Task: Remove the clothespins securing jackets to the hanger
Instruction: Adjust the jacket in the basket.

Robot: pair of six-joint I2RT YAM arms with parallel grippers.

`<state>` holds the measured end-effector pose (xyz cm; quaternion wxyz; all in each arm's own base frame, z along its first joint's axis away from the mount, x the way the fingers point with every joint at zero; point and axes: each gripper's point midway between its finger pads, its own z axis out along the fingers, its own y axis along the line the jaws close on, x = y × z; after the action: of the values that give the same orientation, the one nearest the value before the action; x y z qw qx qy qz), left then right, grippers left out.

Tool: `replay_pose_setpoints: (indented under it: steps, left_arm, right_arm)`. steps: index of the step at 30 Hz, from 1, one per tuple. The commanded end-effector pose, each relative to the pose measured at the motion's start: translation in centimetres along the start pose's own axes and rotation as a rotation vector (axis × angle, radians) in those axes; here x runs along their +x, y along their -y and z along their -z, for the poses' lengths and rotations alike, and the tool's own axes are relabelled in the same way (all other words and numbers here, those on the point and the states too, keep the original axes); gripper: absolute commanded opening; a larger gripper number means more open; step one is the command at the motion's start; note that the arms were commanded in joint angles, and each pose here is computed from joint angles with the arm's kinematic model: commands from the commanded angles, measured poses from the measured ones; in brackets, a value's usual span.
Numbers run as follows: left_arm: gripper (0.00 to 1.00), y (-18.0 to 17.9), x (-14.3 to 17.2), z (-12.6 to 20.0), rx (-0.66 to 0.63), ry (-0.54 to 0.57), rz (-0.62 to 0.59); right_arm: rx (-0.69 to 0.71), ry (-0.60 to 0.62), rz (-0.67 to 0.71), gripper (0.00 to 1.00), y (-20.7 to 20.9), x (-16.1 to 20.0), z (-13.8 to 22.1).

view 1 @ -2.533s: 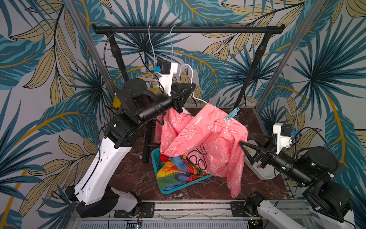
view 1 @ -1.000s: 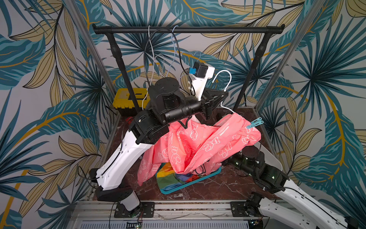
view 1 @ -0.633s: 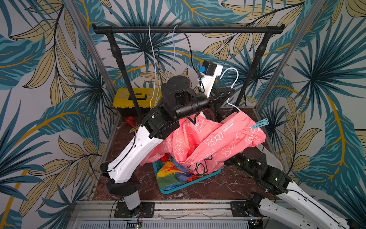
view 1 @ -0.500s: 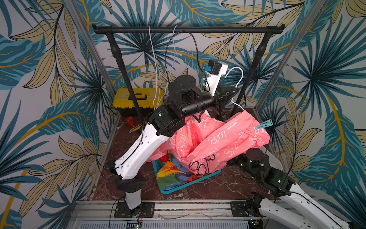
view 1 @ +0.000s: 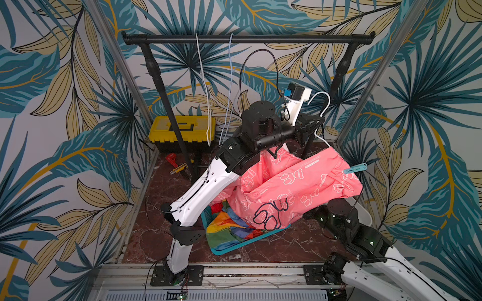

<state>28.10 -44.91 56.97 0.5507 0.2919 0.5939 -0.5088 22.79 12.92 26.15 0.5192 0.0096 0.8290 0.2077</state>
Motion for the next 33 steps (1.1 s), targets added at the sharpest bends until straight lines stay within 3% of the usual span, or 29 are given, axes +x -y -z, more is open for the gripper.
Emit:
replay_pose_setpoints:
  steps: [1,11,19,23,29,33]
  left_arm:
    - [0.00,0.8,-4.2,3.9,-0.065,0.139,-0.010]
    - [0.00,-3.9,-2.2,15.1,-0.419,0.202,-0.069]
    - [0.00,-9.9,4.8,20.9,-0.611,0.121,0.003]
    - [0.00,-11.0,8.1,22.0,-0.618,0.068,0.044]
    - [0.00,-13.5,14.0,23.3,-0.675,0.019,0.071]
    - [0.00,-14.9,16.9,23.6,-0.694,0.046,0.095]
  right_arm:
    - [-0.045,-0.085,0.082,0.36,-1.3,1.8,-1.9]
    - [-0.182,-0.218,0.029,0.35,-5.7,4.6,-6.7]
    - [-0.266,-0.270,-0.032,0.35,-8.8,6.7,-10.4]
    - [-0.246,-0.288,-0.071,0.35,-8.7,7.7,-11.9]
    - [-0.153,-0.325,-0.106,0.55,-7.0,9.4,-13.3]
    - [-0.047,-0.322,-0.143,0.65,-4.5,8.6,-11.9]
